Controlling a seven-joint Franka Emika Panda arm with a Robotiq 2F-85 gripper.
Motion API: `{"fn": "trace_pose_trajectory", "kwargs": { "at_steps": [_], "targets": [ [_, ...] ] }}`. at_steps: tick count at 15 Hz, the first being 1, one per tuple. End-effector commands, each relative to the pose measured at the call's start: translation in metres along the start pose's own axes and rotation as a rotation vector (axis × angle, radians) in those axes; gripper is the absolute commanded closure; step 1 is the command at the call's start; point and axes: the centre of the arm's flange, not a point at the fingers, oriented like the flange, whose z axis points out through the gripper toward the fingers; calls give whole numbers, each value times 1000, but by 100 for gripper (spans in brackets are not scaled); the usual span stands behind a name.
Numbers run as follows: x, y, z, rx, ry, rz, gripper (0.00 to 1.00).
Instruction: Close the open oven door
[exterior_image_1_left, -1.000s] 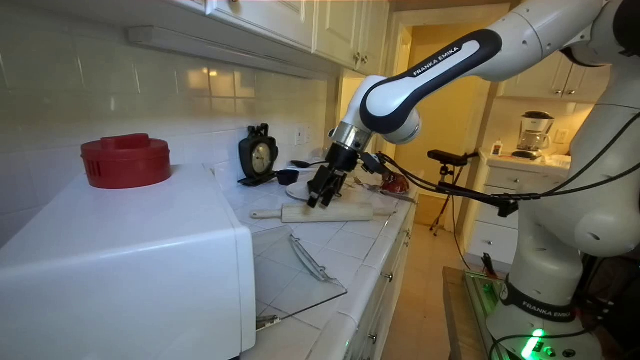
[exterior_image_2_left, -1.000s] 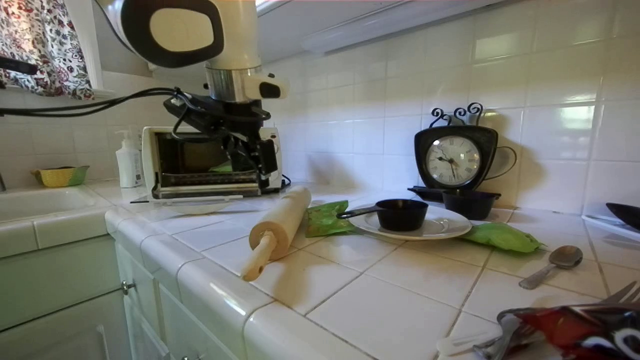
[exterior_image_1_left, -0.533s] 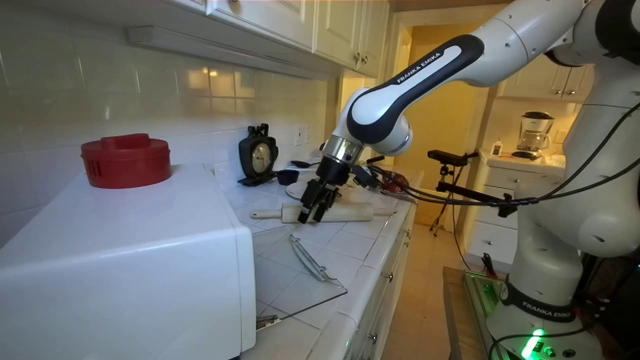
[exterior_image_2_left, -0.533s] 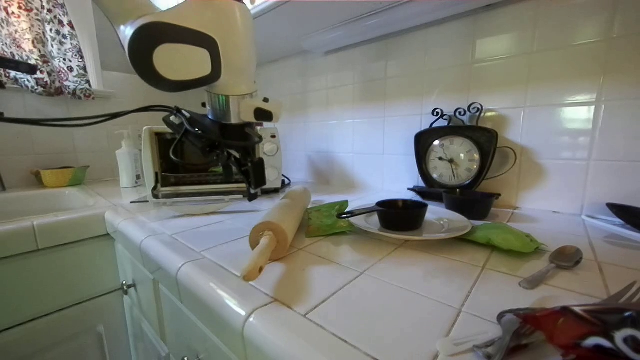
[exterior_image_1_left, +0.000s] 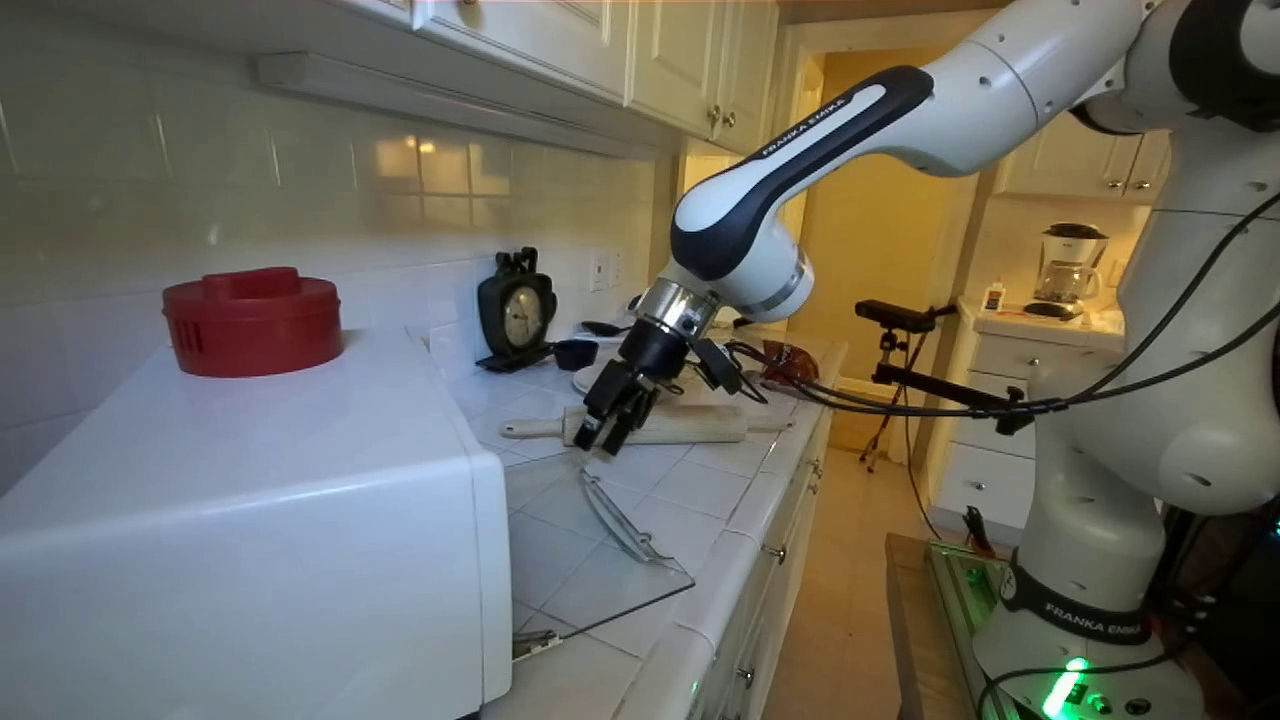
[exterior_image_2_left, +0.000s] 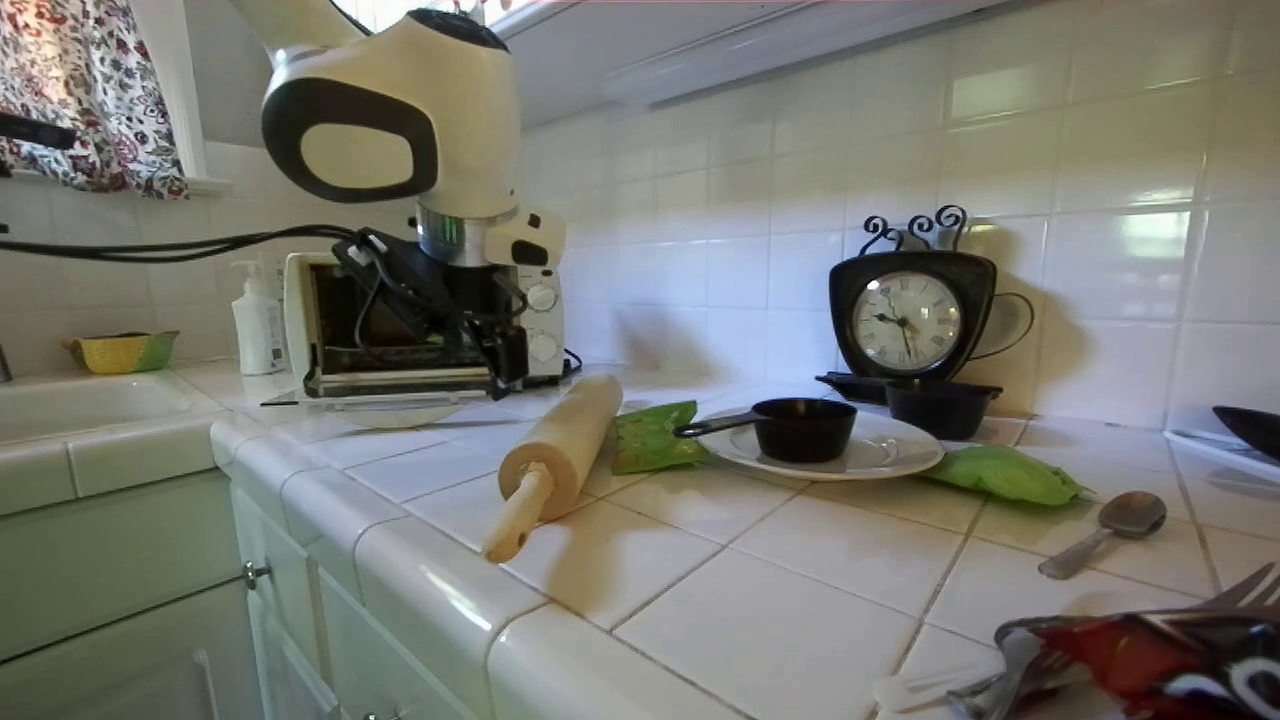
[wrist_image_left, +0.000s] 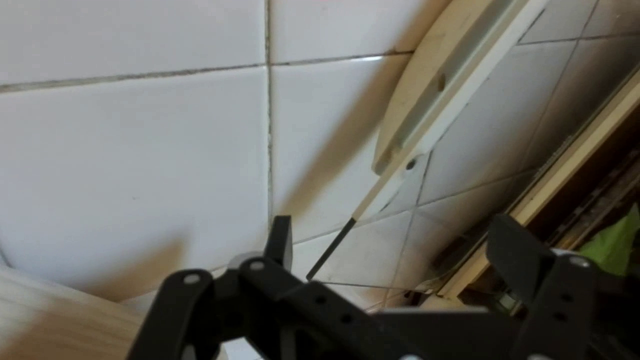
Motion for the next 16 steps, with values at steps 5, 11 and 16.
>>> {"fn": "trace_pose_trajectory", "kwargs": {
  "at_steps": [5,11,16],
  "targets": [
    [10,16,10,38,85,60,0],
    [20,24,16,39,94,56,0],
    [28,23,23,60,85,45,0]
  ]
}}
